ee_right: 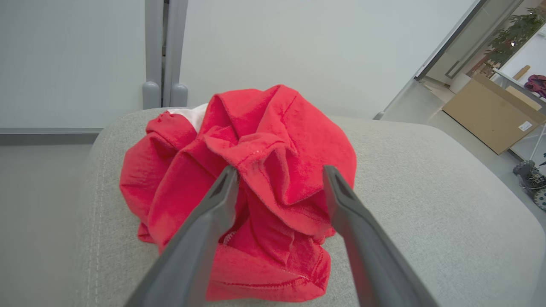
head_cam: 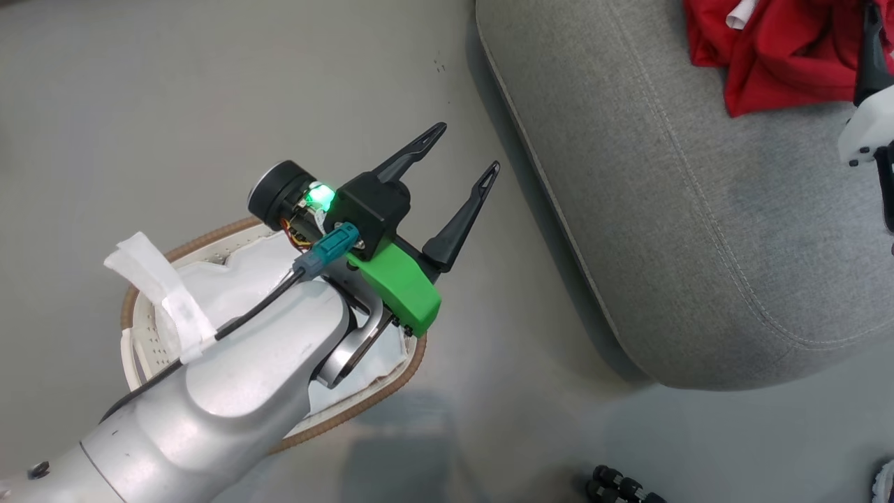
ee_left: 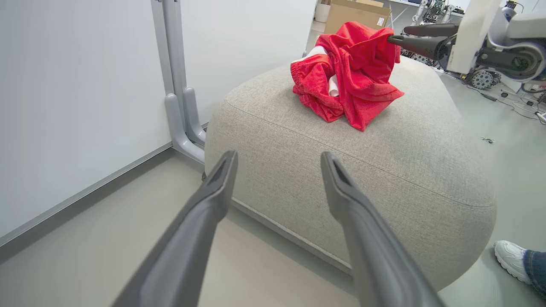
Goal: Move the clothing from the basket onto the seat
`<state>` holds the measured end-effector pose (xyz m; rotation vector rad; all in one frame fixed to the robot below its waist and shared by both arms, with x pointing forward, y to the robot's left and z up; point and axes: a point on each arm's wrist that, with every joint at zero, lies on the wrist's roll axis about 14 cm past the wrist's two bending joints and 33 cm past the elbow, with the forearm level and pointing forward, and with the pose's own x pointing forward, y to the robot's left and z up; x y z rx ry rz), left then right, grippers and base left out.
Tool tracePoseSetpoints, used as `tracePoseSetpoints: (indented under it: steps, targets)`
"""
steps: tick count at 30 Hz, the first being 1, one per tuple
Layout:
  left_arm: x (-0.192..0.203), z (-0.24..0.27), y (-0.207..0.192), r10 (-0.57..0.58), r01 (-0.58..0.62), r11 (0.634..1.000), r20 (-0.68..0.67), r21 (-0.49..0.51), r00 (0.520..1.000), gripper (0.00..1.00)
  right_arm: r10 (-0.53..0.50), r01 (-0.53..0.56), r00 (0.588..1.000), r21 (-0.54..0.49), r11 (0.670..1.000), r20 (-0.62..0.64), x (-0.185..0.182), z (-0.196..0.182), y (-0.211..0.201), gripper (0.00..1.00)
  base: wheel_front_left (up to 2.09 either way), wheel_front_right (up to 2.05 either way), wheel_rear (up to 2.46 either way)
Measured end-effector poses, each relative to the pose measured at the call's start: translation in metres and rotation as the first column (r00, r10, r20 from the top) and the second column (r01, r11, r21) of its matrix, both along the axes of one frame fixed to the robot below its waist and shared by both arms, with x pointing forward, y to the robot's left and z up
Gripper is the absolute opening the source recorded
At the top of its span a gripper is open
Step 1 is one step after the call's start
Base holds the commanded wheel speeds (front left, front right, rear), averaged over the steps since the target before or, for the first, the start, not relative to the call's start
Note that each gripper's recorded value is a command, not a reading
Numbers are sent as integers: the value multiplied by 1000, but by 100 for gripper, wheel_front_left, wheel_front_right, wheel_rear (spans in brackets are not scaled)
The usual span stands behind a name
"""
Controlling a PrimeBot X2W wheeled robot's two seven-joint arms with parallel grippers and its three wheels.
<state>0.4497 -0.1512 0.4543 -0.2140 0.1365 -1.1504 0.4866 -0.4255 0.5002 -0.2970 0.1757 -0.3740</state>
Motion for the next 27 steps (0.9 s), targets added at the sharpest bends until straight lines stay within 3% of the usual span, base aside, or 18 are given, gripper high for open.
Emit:
tracePoseSetpoints:
  steps: [9, 16, 20, 27]
  targets:
    - [1, 22, 24, 123, -123, 992, 6, -12, 992, 100, 70, -63, 992, -61, 996, 108, -13, 57, 9, 100, 0, 0, 0]
    - [10, 30, 77, 322, -322, 947, -21, -1, 946, 100, 124, -134, 972, 34, 990, 201, -12, 62, 52, 100, 0, 0, 0]
    - [11, 28, 126, 469, -469, 883, -40, 9, 882, 100, 164, -193, 956, 101, 976, 242, -10, 52, 87, 100, 0, 0, 0]
    - [-8, 16, 221, 692, -690, 721, -55, 53, 719, 100, 272, -323, 917, 142, 936, 293, -12, 43, 162, 100, 0, 0, 0]
